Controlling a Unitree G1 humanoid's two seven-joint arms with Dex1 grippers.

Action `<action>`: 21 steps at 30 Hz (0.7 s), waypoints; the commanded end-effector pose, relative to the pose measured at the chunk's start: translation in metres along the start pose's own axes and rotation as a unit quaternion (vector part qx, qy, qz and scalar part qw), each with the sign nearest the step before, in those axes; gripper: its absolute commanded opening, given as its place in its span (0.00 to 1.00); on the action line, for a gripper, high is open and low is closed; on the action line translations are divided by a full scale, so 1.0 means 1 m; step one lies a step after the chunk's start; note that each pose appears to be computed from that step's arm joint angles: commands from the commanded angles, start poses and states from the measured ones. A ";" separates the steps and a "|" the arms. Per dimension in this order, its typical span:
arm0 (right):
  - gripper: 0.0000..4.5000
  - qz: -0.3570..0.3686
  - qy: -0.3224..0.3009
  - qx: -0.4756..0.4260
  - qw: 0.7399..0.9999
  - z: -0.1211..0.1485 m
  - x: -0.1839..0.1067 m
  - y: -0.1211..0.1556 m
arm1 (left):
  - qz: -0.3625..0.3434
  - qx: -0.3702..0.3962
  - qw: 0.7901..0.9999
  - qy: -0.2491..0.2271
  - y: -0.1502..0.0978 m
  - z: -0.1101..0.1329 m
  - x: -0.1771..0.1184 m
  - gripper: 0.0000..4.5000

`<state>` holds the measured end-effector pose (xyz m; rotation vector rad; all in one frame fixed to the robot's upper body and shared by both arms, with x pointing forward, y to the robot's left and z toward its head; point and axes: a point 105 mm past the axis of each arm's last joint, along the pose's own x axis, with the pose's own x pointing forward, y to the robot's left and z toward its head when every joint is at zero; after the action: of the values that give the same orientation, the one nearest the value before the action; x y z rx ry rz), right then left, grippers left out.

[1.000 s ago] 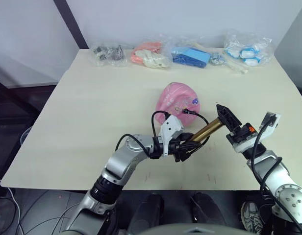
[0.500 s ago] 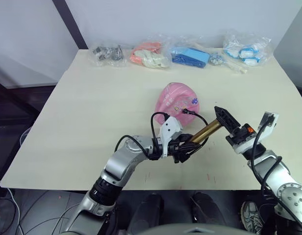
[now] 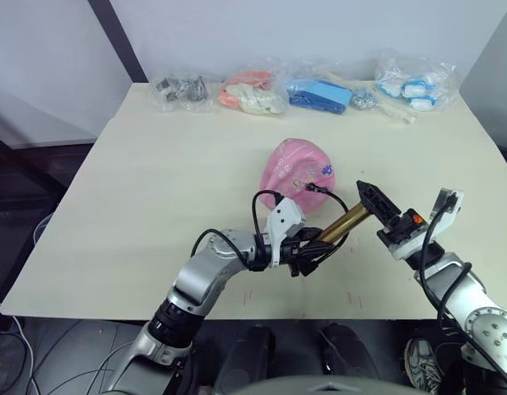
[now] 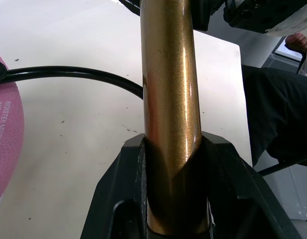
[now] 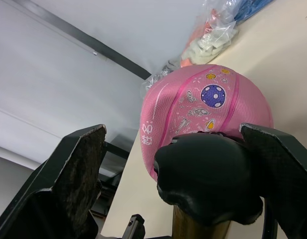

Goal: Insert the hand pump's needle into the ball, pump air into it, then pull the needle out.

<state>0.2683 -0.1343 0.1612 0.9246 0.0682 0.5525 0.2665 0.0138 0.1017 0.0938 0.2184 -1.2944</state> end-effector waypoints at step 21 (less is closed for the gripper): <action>0.43 0.039 0.002 -0.018 0.999 0.002 0.003 0.015 | -0.012 0.018 1.000 -0.010 -0.005 0.005 0.000 0.23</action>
<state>0.2695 -0.1329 0.1597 0.9114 0.0736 0.5640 0.2641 0.0139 0.1004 0.0965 0.2157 -1.3091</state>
